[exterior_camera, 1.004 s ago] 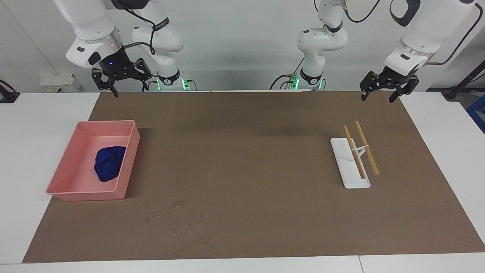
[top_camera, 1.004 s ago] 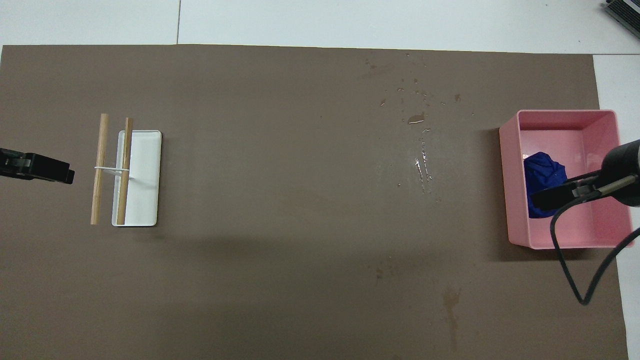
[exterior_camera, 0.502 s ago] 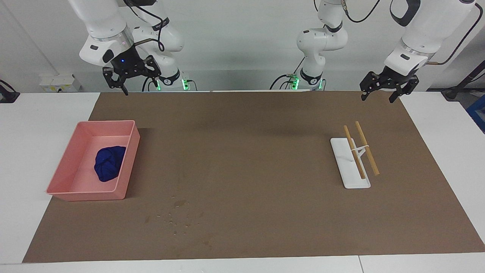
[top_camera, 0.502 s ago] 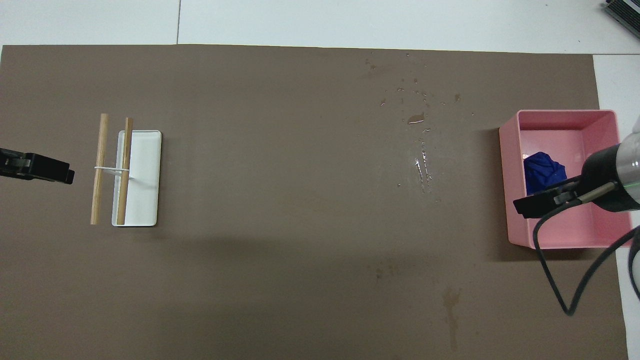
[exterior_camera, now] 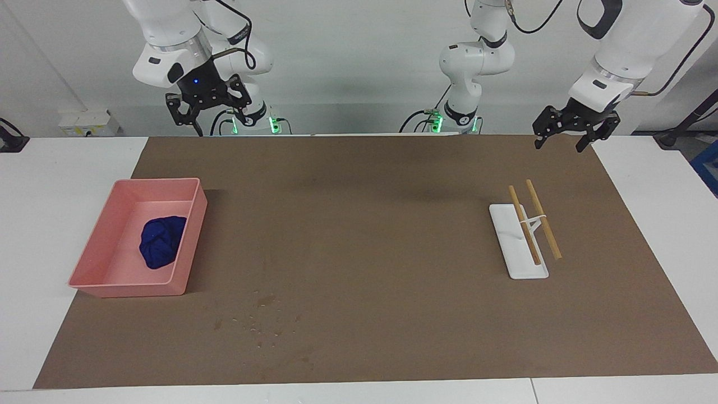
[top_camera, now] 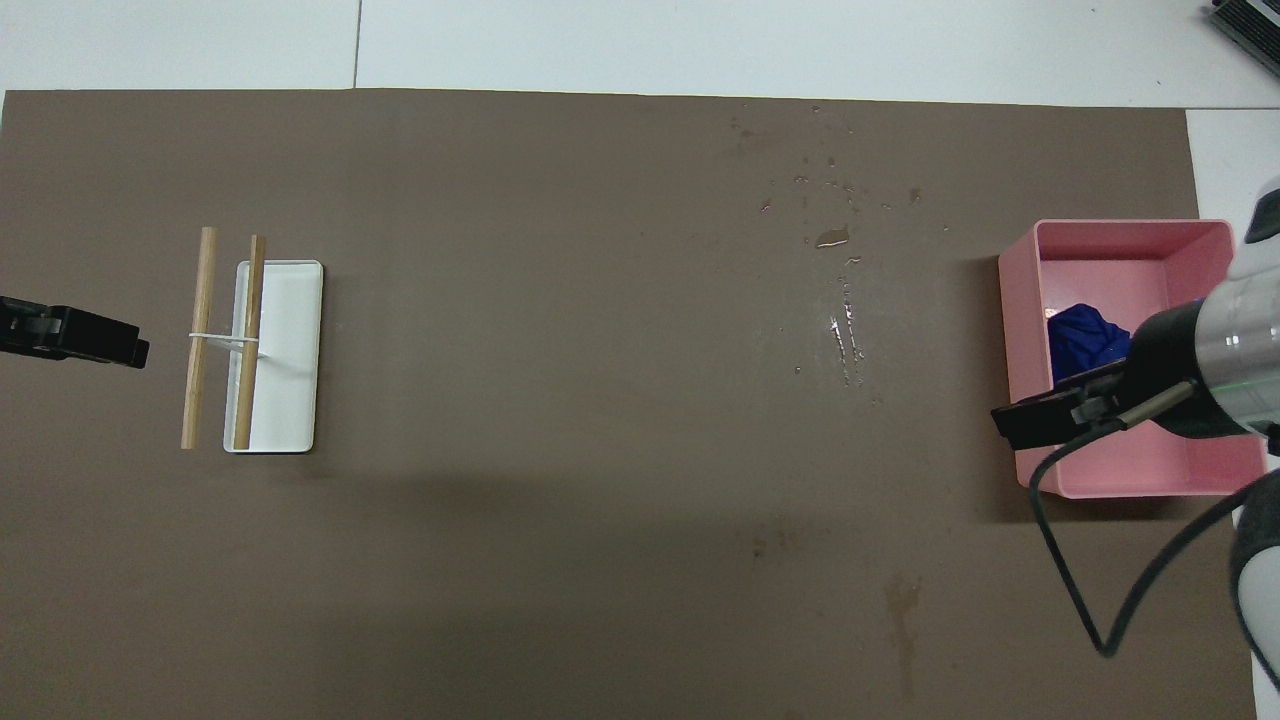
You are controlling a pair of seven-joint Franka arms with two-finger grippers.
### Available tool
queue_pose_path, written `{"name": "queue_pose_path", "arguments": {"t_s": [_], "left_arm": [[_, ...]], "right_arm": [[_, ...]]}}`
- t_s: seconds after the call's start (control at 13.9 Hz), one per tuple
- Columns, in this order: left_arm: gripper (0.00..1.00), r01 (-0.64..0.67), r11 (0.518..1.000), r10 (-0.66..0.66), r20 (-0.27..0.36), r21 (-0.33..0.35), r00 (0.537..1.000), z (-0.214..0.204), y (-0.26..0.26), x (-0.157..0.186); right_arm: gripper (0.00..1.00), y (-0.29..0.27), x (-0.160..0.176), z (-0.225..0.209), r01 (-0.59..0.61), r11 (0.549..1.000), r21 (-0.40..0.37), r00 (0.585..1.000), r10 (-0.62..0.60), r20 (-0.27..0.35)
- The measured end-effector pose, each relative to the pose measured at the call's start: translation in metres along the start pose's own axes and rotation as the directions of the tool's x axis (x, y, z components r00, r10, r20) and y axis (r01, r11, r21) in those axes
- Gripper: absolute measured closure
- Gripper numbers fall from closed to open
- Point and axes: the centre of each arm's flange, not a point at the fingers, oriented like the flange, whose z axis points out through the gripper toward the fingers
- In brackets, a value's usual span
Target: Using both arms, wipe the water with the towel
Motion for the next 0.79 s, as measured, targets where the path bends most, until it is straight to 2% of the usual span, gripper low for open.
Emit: {"name": "queue_pose_path", "arguments": {"t_s": [0.29, 0.79], "left_arm": [[0.00, 0.000, 1.000, 0.000, 0.000, 0.000, 1.000, 0.000, 0.000, 0.000], [0.00, 0.000, 1.000, 0.000, 0.000, 0.000, 1.000, 0.000, 0.000, 0.000]], "right_arm": [[0.00, 0.003, 0.007, 0.000, 0.003, 0.999, -0.039, 1.000, -0.004, -0.031], [0.00, 0.040, 0.035, 0.003, -0.045, 0.998, -0.036, 0.998, 0.044, -0.038]]}}
